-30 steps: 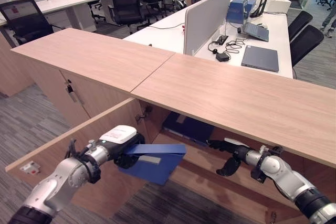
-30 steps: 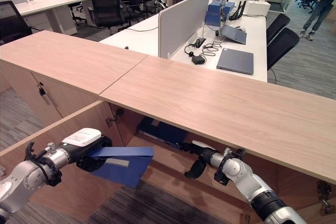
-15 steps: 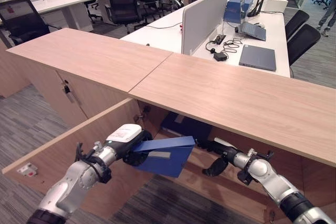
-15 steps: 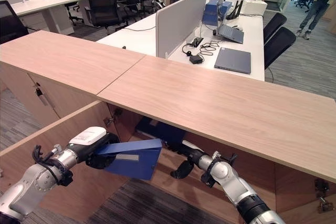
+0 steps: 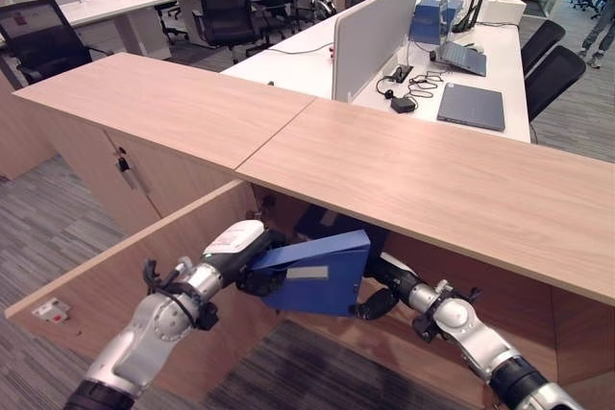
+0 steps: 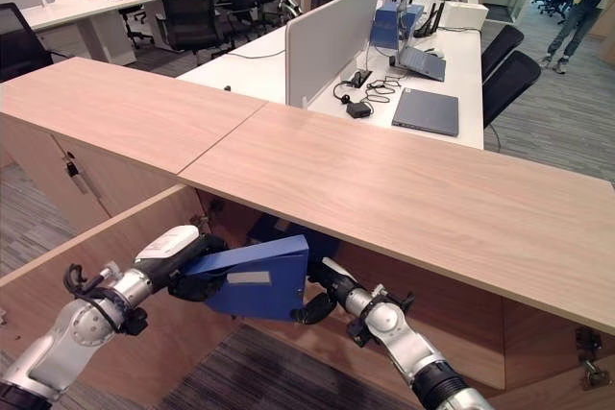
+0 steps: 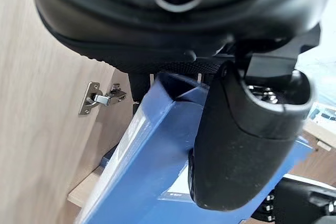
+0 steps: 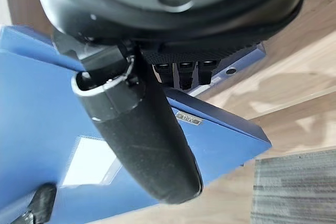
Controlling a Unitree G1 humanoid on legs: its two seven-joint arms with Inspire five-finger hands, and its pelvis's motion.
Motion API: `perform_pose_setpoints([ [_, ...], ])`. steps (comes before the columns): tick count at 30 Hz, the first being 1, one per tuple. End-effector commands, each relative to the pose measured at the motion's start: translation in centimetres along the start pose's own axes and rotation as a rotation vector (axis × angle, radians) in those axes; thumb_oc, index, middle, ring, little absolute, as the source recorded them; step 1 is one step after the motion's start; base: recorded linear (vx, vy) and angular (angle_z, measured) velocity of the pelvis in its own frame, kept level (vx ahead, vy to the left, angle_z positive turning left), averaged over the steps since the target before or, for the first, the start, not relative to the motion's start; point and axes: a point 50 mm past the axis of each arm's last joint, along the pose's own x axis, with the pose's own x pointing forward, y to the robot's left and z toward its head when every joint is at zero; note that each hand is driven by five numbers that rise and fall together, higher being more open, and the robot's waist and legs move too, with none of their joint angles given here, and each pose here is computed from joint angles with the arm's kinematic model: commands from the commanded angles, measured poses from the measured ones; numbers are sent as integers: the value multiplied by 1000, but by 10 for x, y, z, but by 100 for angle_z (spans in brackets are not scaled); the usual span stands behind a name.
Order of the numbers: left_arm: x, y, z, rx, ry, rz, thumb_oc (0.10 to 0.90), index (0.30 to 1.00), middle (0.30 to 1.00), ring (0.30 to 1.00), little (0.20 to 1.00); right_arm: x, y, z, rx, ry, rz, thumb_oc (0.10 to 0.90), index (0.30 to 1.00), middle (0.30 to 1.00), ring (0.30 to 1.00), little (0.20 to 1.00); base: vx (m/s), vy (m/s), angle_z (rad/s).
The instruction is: Put the empty folder in the office cabinet
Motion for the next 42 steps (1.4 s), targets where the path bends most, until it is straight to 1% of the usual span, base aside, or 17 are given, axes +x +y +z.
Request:
perform_pose_setpoints([
  [1,23,46,82,-256,-507,138,400,300,300,300,300,25,2,72,4,-295,45,800,900,900,900,900,0,0,0],
  [3,25,44,86,-291,-527,116,400,300,300,300,300,26,4,75,32,-308,55,800,900,900,900,900,0,0,0],
  [6,32,32,104,-448,-623,8,400,300,300,300,300,31,17,88,125,-365,98,800,900,900,900,900,0,0,0],
  [10,39,10,140,-745,-783,-228,400,300,300,300,300,44,44,100,278,-392,180,800,900,900,900,900,0,0,0],
  [14,43,-13,160,-974,-834,-422,400,300,300,300,300,51,60,112,376,-414,242,800,900,900,900,900,0,0,0],
  [17,46,-19,169,-1003,-853,-489,400,300,300,300,300,53,67,126,369,-449,296,800,900,900,900,900,-8,-4,-2],
  [18,47,-20,170,-1016,-854,-500,400,300,300,300,300,53,70,129,374,-458,323,400,300,300,300,300,0,0,0],
  [23,51,-17,166,-1000,-860,-484,400,300,300,300,300,43,97,127,402,-443,540,400,300,300,300,300,0,0,0],
  [27,50,-16,160,-983,-849,-471,400,300,300,300,300,39,105,110,380,-382,589,400,300,300,300,300,1,1,1],
  [31,48,-15,147,-968,-814,-433,400,300,300,300,300,33,115,73,473,-257,603,400,300,300,300,300,0,0,0],
  [32,48,-16,142,-972,-795,-418,424,335,335,335,335,31,115,64,505,-230,592,400,300,300,300,300,0,0,0],
  [33,48,-17,137,-979,-772,-400,558,538,538,538,538,29,115,56,529,-207,578,400,300,300,300,300,0,0,0],
  [34,49,-20,130,-985,-735,-385,800,900,900,900,900,26,114,46,549,-177,559,400,300,300,300,300,0,0,0],
  [35,49,-20,130,-985,-735,-385,800,900,900,900,900,26,114,45,550,-177,559,400,300,300,300,300,0,0,0],
  [36,46,-25,107,-1010,-629,-334,800,900,900,900,900,20,109,19,594,-100,479,400,300,300,300,300,0,0,0],
  [39,42,-29,87,-1041,-540,-270,800,900,900,900,900,15,102,-1,641,-41,397,400,300,300,300,300,0,0,0],
  [42,35,-42,49,-1103,-358,-157,800,900,900,900,900,6,91,-27,706,25,279,400,300,300,300,300,0,0,0],
])
